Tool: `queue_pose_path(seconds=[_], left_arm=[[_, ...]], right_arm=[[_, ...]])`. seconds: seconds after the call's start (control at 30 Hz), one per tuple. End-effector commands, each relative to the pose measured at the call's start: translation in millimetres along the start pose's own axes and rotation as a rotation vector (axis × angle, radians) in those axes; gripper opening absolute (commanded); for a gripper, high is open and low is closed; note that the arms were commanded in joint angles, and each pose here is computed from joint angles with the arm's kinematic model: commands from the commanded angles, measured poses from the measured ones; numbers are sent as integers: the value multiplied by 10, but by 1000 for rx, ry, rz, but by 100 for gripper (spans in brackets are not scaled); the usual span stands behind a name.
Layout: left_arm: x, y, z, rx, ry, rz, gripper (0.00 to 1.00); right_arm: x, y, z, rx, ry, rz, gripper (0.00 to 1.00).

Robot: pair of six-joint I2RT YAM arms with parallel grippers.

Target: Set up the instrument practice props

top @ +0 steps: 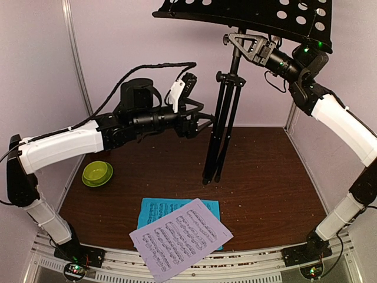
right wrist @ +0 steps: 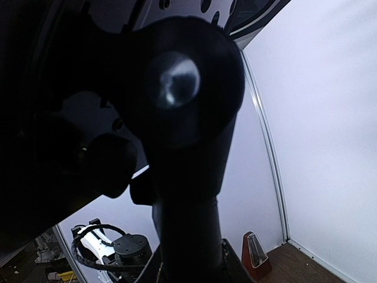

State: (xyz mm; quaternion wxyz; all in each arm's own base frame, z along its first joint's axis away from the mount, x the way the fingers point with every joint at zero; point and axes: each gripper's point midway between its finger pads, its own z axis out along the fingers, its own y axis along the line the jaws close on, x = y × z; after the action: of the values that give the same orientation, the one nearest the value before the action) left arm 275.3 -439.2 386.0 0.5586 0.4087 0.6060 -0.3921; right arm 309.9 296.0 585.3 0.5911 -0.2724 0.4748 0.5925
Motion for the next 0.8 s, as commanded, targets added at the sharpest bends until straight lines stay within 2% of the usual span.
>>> queue_pose_path(seconds=[0.0,0.4,0.6,0.77], left_arm=[[-137,-16,101,5,-44,29,73],[8,92,276,-29,11,47,58],[72,111,316,-32,39,52,39],[115,41,286,7,54,157,26]], right_arm=[[-743,656,-175,-69,-220,-169,0],[-717,686,-157,-66,-226,-136,0],[-719,720,-177,-59,-225,-121,0],[-701,680,-170,-35,-213,-89,0]])
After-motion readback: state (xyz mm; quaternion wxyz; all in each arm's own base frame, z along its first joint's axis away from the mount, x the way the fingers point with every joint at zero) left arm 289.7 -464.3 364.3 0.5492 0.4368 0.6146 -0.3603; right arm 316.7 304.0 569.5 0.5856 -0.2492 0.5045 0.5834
